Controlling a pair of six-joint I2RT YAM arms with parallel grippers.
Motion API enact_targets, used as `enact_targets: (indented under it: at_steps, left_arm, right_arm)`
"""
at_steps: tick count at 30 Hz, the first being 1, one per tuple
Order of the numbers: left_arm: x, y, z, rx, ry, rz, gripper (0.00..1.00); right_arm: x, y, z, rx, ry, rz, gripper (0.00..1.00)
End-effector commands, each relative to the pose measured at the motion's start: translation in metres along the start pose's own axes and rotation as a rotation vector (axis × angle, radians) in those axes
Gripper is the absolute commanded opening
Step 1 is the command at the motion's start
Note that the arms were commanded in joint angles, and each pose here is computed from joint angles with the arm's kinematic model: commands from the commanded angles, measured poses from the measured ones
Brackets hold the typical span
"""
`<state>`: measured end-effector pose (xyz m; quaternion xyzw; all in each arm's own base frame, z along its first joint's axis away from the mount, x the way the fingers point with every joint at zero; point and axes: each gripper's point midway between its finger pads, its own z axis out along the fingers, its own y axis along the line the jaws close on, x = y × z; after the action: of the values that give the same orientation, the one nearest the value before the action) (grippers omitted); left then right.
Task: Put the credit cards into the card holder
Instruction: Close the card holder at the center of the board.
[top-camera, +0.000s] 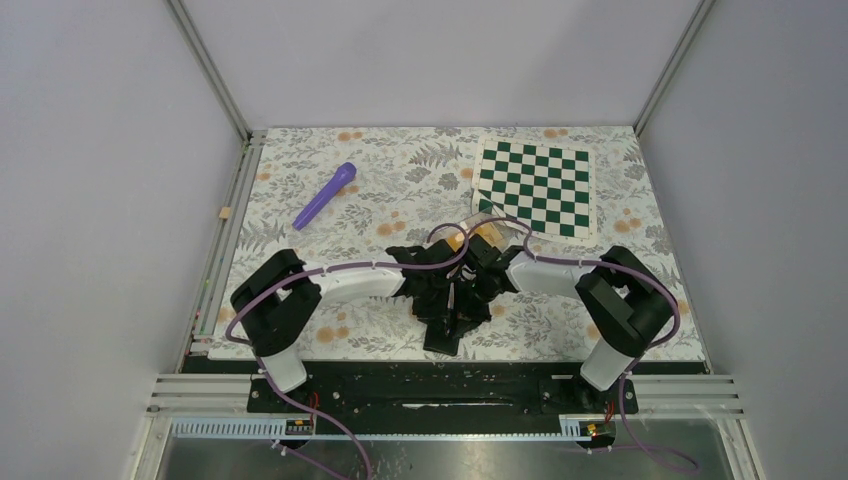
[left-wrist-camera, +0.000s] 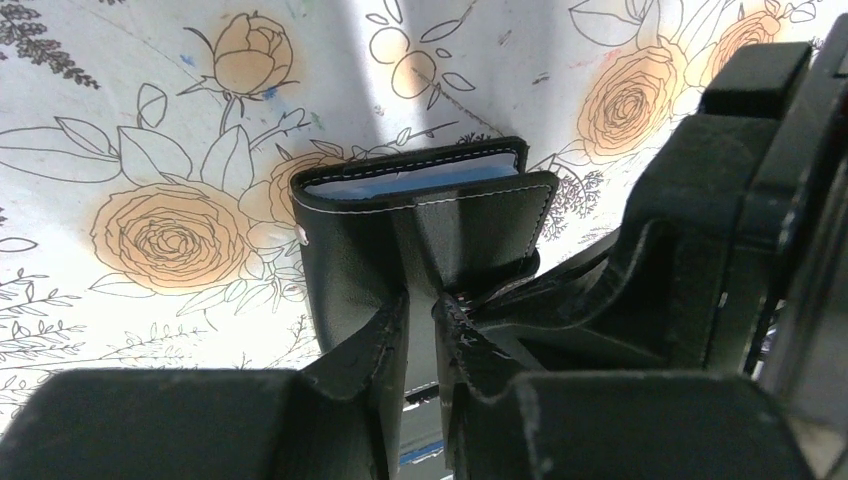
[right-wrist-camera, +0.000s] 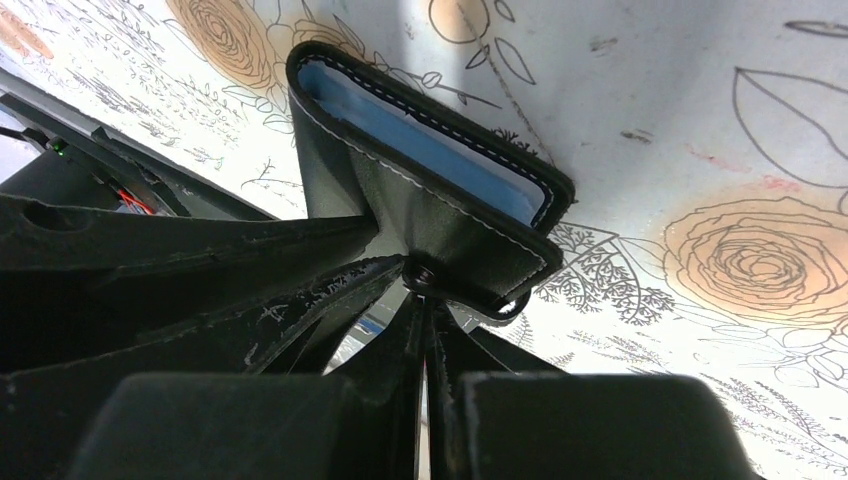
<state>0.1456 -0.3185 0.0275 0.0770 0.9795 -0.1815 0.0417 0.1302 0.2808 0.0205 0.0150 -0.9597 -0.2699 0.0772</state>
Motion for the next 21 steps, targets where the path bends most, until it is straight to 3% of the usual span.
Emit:
enact_targets:
  at_steps: [1, 15, 21]
  left_arm:
    - [0.013, -0.004, 0.031, 0.01, 0.047, 0.045, 0.18]
    - [0.01, -0.006, 0.028, 0.019, 0.03, 0.049, 0.21]
    - [0.0, -0.012, 0.012, 0.056, -0.029, 0.037, 0.24]
  right_arm:
    - [-0.011, -0.046, 0.028, 0.207, -0.048, 0.004, 0.0]
    - [0.001, -0.073, 0.036, 0.306, 0.022, 0.078, 0.0]
    - [-0.005, -0.027, 0.018, 0.096, -0.028, -0.031, 0.0]
